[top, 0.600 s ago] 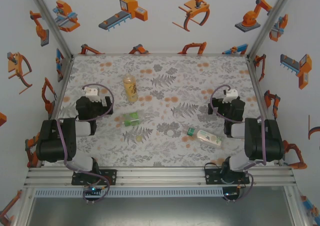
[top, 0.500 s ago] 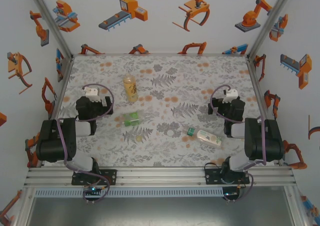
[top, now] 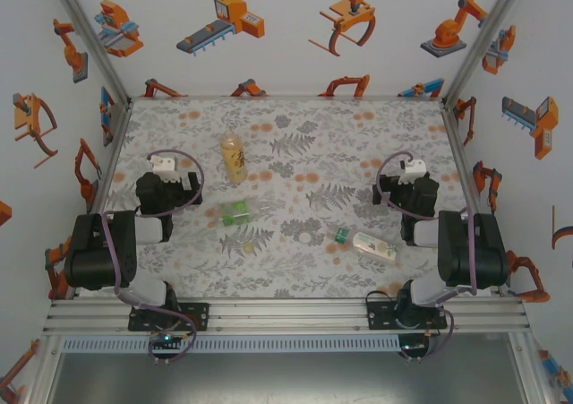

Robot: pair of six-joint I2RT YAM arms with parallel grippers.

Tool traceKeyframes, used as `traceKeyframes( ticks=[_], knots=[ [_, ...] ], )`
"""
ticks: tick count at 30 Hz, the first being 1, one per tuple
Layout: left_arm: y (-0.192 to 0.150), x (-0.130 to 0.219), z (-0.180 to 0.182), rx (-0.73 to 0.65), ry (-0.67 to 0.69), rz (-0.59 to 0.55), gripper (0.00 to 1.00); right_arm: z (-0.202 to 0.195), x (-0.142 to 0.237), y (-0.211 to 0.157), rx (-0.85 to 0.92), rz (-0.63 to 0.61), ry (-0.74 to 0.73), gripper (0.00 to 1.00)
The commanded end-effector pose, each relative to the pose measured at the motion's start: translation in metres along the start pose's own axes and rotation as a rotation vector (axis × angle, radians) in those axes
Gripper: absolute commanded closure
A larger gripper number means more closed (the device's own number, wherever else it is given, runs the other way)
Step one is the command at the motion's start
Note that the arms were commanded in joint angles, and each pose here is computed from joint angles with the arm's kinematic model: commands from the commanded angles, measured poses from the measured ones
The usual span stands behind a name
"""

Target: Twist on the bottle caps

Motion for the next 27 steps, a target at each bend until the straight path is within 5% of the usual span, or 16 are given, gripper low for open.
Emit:
traceKeyframes(
  ticks=[1,18,27],
  knots=[
    [0.009,-0.002,0.004,0.024,0.044,-0.028,0.03,-0.009,-0.005,0.007,-0.020,0.001,-0.057,0.01],
    [0.019,0.000,0.004,0.030,0.063,-0.013,0.03,-0.009,-0.001,0.022,-0.015,0.023,-0.057,0.01],
    [0.044,0.016,0.000,0.038,0.087,-0.019,0.03,0.007,0.015,0.045,0.036,0.105,0.089,0.02]
  ],
)
Point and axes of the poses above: each hand's point on the last joint's axis, 136 mm out from that joint toward the fingers, its own x axis back along the fingers, its own z axis along the line the jaws close on, y = z × x, the point moved 8 cm from there along x, back along the fingers, and after that the axes turned 8 degrees about x, right-handed, at the moved point
